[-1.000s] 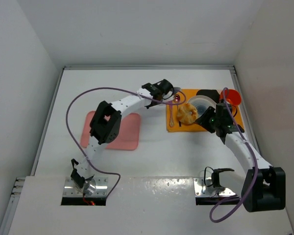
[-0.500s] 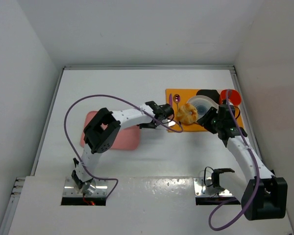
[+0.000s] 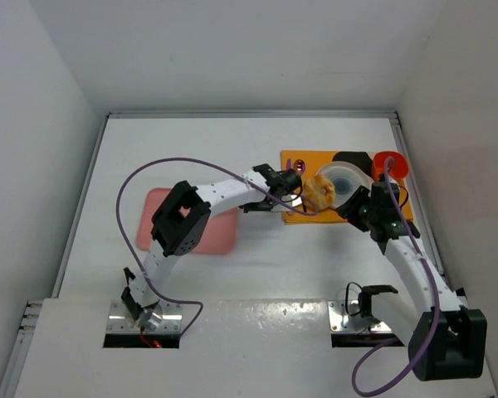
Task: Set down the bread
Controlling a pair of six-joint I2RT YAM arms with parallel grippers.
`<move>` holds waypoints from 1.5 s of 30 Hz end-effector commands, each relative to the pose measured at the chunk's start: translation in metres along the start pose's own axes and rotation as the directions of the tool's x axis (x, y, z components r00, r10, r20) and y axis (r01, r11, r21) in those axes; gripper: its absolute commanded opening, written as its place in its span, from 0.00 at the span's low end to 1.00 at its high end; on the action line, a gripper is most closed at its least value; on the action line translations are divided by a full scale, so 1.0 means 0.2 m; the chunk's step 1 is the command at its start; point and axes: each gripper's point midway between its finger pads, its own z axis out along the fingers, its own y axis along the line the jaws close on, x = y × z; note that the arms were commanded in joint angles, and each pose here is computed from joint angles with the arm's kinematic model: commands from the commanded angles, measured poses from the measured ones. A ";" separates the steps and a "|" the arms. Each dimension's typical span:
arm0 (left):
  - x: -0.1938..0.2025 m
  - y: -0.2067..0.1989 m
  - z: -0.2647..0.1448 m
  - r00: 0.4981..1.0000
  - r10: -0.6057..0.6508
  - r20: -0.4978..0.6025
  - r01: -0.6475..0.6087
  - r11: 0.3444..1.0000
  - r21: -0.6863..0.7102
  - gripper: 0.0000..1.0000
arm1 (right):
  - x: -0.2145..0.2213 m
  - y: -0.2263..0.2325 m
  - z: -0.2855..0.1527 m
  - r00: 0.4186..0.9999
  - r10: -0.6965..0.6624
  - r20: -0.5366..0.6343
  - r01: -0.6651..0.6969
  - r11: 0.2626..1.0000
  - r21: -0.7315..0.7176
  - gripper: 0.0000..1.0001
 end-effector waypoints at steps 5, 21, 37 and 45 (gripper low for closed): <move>-0.10 0.07 -0.04 0.996 -0.070 0.061 0.071 0.997 -0.022 0.00 | -0.03 -0.01 0.00 0.999 -0.004 0.037 0.004 1.000 -0.001 0.42; -0.23 0.13 -0.15 0.974 -0.141 0.176 0.147 0.989 -0.026 0.00 | -0.01 -0.02 0.00 1.000 -0.003 0.029 0.003 1.000 0.006 0.42; -0.48 0.07 -0.09 0.971 -0.081 0.226 0.089 0.996 -0.028 0.00 | -0.01 -0.04 0.00 1.000 -0.001 0.022 0.000 1.000 0.028 0.42; -0.55 0.11 -0.08 0.966 -0.097 0.241 0.118 0.990 -0.072 0.00 | -0.01 -0.04 0.00 1.000 0.001 0.020 -0.002 1.000 0.028 0.42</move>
